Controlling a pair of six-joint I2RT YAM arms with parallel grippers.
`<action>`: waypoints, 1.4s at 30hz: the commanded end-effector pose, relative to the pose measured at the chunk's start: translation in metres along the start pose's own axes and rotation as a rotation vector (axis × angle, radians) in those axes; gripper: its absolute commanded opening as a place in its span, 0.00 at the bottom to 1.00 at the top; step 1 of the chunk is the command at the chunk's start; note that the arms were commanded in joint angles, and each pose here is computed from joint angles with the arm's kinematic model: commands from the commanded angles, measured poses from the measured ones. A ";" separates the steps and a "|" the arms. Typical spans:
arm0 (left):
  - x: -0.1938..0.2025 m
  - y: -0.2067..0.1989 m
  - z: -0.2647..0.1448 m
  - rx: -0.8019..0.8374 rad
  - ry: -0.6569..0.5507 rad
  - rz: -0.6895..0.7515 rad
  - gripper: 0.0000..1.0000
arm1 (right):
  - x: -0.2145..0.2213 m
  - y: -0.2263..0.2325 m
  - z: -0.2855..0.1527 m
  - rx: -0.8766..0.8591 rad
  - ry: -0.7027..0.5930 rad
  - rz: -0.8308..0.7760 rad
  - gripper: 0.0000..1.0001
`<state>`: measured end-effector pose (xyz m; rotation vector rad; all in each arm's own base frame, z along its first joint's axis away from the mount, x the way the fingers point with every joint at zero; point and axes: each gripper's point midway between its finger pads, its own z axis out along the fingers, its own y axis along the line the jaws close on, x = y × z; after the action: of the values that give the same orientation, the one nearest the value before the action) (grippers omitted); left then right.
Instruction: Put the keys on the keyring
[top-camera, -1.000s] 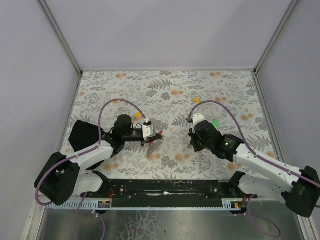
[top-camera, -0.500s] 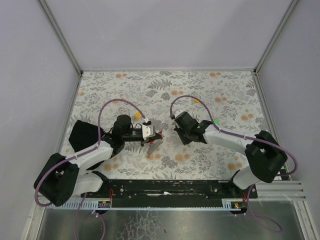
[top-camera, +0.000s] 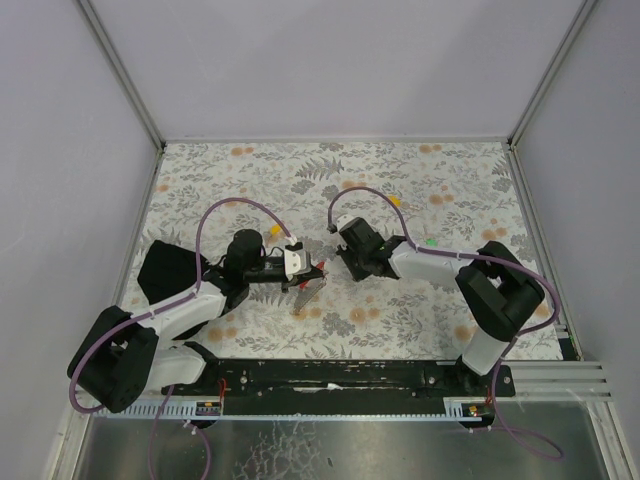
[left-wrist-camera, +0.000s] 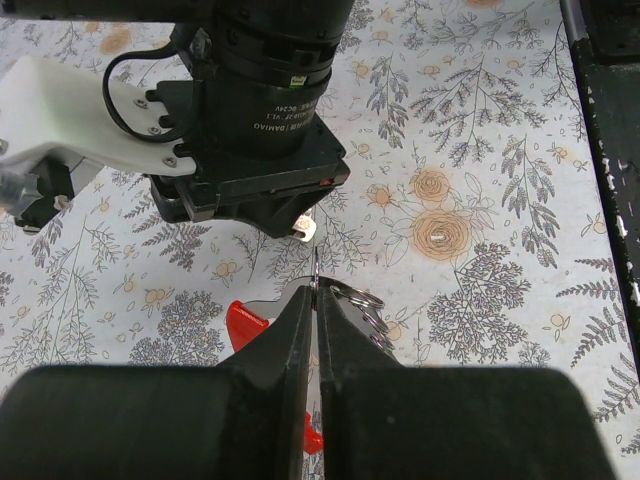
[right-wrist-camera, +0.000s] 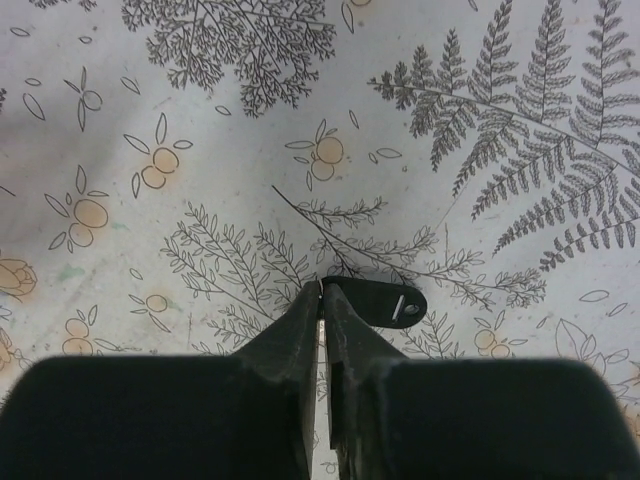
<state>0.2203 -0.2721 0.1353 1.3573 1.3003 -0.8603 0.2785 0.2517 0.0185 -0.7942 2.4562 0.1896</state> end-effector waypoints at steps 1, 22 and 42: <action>-0.013 0.007 0.000 -0.024 -0.038 0.046 0.00 | -0.029 -0.002 -0.004 -0.007 -0.124 -0.019 0.14; -0.014 0.013 0.001 -0.055 -0.036 0.008 0.00 | -0.070 0.050 -0.114 -0.336 -0.815 -0.409 0.55; -0.016 0.011 0.000 -0.047 -0.042 0.007 0.00 | -0.086 0.085 -0.120 -0.517 -0.870 -0.557 0.36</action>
<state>0.2225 -0.2711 0.1345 1.3202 1.3474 -0.8685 0.2242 0.3156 0.1303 -1.2516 1.4413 0.7698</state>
